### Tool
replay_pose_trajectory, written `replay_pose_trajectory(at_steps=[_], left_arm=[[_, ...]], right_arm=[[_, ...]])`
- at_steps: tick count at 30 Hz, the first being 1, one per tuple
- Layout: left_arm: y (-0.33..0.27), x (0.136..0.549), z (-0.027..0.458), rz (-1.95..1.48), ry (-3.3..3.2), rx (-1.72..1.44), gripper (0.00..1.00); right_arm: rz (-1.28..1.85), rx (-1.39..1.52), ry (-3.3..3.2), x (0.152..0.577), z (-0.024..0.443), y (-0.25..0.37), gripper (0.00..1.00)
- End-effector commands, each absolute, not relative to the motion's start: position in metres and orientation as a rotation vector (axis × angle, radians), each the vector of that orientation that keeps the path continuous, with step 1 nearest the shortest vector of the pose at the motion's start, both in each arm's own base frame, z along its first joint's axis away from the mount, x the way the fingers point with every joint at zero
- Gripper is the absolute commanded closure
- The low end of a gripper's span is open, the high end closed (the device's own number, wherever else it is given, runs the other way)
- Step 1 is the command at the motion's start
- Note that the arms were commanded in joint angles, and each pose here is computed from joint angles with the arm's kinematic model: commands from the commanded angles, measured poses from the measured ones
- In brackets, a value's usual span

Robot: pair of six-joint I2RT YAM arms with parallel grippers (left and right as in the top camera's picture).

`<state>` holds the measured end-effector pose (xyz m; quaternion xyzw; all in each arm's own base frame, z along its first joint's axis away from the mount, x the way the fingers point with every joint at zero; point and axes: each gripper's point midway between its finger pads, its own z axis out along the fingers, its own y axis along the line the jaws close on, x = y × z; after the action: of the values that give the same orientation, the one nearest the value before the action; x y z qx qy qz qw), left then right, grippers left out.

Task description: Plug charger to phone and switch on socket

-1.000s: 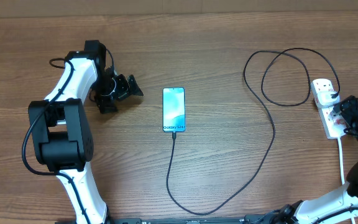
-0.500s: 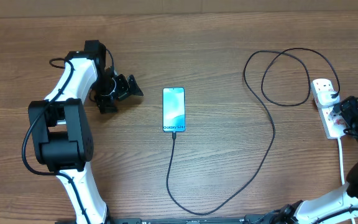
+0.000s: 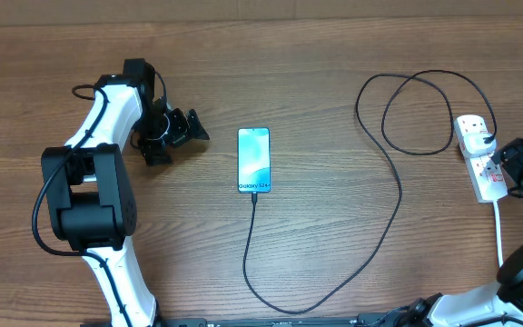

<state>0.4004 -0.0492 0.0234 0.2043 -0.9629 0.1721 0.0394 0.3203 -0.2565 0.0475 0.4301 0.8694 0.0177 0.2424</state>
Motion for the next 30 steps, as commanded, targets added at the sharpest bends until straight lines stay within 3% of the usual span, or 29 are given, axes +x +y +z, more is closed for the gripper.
replay_pose_trajectory(at_steps=[1,15,24,30], left_arm=[[-0.05,0.405,0.038,0.535,-3.0,0.603,0.0],[-0.05,0.405,0.038,0.535,-3.001,0.603,0.0],[-0.05,0.405,0.038,0.535,-3.0,0.603,0.01],[-0.05,0.405,0.038,0.535,-3.0,0.603,0.01]], right_arm=[[0.067,1.106,2.406,0.319,0.053,-0.248,0.0],[0.17,1.115,2.506,0.305,0.043,-0.224,0.0],[0.241,0.942,2.585,0.316,0.043,-0.195,0.0],[0.087,0.944,2.65,0.309,0.037,-0.2,0.0]])
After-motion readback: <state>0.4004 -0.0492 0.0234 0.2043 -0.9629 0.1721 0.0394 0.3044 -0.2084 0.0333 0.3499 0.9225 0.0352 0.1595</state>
